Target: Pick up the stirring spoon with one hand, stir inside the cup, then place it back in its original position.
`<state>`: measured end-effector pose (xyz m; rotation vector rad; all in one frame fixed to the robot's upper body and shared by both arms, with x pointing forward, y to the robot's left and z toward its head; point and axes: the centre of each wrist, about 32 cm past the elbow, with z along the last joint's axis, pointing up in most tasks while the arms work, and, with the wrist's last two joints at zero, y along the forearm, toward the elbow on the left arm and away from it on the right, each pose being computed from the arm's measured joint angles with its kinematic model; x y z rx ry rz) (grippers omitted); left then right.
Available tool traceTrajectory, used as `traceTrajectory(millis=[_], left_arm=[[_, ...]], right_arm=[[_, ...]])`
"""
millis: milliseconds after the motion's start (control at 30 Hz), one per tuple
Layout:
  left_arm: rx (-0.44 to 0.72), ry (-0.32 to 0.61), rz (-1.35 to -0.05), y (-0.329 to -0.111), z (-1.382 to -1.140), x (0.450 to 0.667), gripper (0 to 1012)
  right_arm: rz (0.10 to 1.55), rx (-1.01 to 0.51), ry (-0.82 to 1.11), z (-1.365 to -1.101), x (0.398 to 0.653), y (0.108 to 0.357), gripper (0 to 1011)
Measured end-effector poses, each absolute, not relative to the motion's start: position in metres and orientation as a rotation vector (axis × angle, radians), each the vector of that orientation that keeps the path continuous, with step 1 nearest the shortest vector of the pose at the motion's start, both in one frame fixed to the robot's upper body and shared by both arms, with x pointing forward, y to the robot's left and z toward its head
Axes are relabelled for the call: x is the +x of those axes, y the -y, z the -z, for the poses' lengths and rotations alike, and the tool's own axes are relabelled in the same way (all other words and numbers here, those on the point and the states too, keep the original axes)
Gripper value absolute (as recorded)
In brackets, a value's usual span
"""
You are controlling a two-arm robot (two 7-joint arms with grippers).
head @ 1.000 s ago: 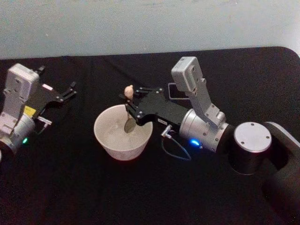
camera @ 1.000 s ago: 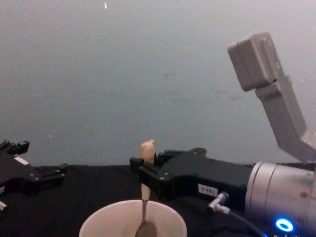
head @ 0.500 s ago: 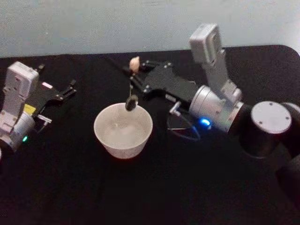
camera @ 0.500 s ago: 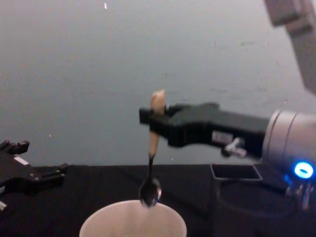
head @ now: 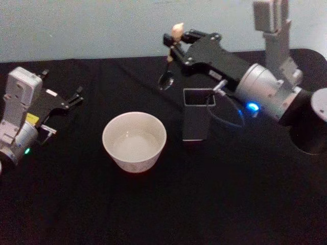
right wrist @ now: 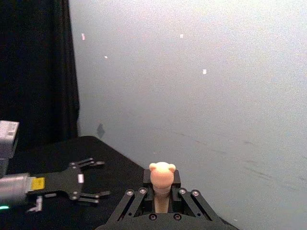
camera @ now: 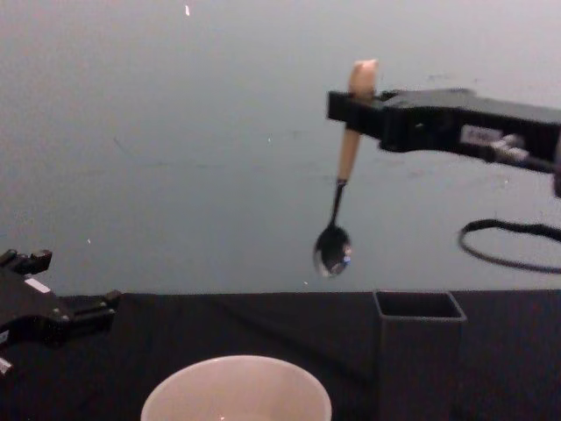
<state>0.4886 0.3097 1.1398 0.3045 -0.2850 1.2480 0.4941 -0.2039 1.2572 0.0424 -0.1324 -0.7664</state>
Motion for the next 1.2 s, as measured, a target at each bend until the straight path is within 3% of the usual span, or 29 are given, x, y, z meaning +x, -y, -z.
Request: traceTrajectory(millis=[567,1200], left_arm=[[0.304,0.285,-1.248,-0.31,-1.14,0.489,1001],[0.304,0.285,-1.248,-0.31,-1.14,0.489,1001]], right_arm=[[0.83,-0.002,0.146,-1.261,0.477,0.231,211],[0.869,-0.081,0.105,-1.249,0.474,0.234,211]])
